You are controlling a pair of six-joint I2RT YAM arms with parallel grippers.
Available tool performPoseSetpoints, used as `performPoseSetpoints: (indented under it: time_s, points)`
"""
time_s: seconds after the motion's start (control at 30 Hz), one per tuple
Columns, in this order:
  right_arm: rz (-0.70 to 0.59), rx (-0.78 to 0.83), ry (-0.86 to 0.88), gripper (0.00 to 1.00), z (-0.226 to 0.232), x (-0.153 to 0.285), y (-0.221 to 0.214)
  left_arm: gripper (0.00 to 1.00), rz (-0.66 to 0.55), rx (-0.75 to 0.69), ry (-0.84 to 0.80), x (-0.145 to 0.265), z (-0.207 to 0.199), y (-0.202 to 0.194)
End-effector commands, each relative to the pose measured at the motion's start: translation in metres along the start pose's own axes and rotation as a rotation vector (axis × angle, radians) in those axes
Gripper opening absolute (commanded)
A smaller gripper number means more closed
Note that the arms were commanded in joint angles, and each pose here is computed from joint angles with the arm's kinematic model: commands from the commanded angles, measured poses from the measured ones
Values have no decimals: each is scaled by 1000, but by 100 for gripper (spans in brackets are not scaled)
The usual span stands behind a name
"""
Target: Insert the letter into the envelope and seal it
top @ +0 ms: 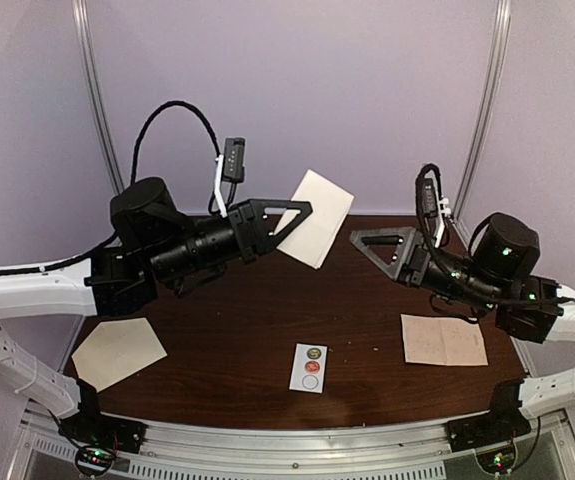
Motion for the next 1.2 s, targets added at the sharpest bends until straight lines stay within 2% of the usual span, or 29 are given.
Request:
performPoseSetpoints:
  time_s: [0.0, 0.07, 0.2, 0.37, 0.43, 0.53, 0.57, 0.67, 0.73, 0.87, 1.17]
  points:
    - [-51, -24, 85, 80, 24, -11, 12, 0, -64, 12, -10, -2, -3, 7]
    - [-40, -24, 99, 78, 27, -17, 8, 0, -59, 15, -12, -3, -4, 5]
    - [-37, -36, 136, 63, 33, -26, 4, 0, -49, 20, -17, -4, -4, 2]
    - [-45, -33, 136, 53, 36, -35, 5, 0, -44, 32, -39, -3, -6, 0]
    - [-64, -36, 128, 41, 35, -35, 7, 0, -32, 38, -53, -4, -7, -2]
    - [-101, -38, 136, 8, 35, -30, 11, 0, -7, 42, -65, -3, -9, -4]
    - [-110, -36, 130, 0, 35, -28, 12, 4, 4, 40, -60, -2, -9, -5]
    - [-118, -15, 89, 0, 31, -21, 14, 36, 17, 34, -44, 6, -10, -4]
    - [-104, 10, 47, 0, 28, -16, 14, 51, 21, 32, -35, 13, -11, -2]
    - [-44, 89, 1, 0, 30, -13, 17, 54, 72, 36, -21, 19, -11, -6]
    - [161, 206, 131, 0, 54, -16, 6, 55, 160, 55, -88, 16, -17, -18]
Point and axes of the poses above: each gripper's point midway between its finger pads, its own x axis back along the fingers, its own z axis along the line the jaws close on, y = z × x, the point moved 6 cm from there along x, back along the fingers, and after that the axes turned 2 degrees about -x, right-handed, at the moved point
